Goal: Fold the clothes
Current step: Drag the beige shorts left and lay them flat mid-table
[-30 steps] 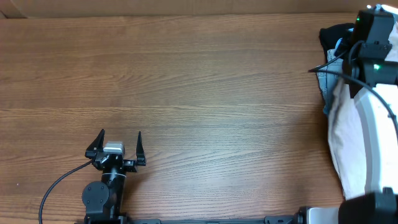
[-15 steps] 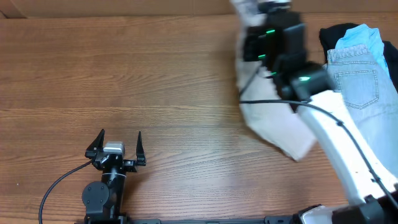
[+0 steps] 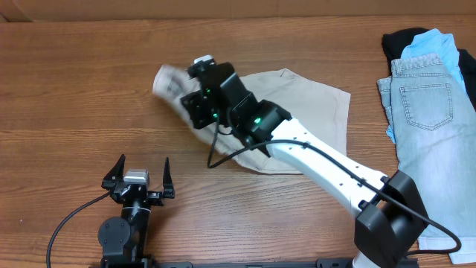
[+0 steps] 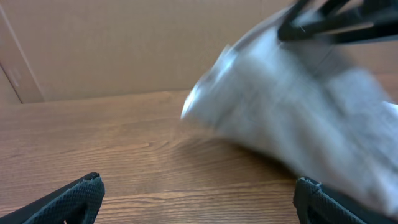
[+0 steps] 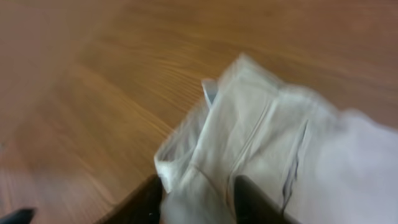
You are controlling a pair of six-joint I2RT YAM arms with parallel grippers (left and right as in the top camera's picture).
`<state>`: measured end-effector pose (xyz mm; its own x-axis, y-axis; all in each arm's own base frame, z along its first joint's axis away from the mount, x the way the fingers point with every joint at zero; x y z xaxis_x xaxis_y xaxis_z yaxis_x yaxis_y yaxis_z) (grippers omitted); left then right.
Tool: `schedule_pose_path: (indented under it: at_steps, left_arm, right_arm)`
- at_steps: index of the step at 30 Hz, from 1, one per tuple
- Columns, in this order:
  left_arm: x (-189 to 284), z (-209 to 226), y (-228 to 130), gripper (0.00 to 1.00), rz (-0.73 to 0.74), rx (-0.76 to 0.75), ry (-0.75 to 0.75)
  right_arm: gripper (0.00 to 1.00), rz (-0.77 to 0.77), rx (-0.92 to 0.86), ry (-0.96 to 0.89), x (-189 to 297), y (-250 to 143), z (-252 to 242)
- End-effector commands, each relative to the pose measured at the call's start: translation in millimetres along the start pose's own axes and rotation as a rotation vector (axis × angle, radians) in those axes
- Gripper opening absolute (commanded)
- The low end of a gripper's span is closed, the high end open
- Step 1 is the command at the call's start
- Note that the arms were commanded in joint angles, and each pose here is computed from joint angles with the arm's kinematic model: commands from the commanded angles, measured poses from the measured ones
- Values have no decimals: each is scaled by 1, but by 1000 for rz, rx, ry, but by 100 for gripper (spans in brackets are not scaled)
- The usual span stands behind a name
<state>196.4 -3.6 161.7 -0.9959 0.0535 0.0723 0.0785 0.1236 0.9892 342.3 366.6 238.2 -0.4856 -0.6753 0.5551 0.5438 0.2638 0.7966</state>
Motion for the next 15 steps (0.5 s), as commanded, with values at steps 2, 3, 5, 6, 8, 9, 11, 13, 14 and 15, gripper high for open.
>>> schedule_pose_path:
  at_steps: [2,3,5,6,8,9,11,13,14,15]
  left_arm:
    - [0,0,-1,100,2,16,1]
    - [0,0,-1,100,2,16,1]
    - [0,0,-1,100,2,16,1]
    - [0,0,-1,100,2,16,1]
    - [0,0,-1,99,2,16,1]
    - [0,0,-1,100,2,16,1]
    - [0,0,-1,100,2,16,1]
    - [0,0,-1,100,2,16,1]
    - [0,0,-1,100,2,16,1]
    - [0,0,-1,100,2,16,1]
  right_arm:
    - [100,-106,13,27,24,35,10]
    - [100,-112,7,16,28,38,4]
    - [100,-129,-15,-19,42,46,-15]
    - [100,-136,-28,-41,50,50,-26]
    - [100,-148,-63,-96,72,56,-53]
    - [100,-149,-82,-126,83,58,-67]
    - [100,-142,-130,-196,105,57,-99]
    - [100,-121,-194,-280,131,50,-136]
    - [100,-108,-226,-319,141,46,-154]
    - [100,-94,-259,-356,151,40,-170]
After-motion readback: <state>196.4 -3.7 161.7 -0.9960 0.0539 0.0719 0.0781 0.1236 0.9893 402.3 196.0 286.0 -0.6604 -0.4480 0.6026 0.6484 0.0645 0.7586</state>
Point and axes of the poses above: each gripper's point midway between its finger pads, its own x axis back along the fingers, its own z axis along the line the jaws close on, y = z × x, the point moved 5 cm from there along x, back along the fingers, and after that the axes turned 10 degrees about x, right-handed, at the moved point
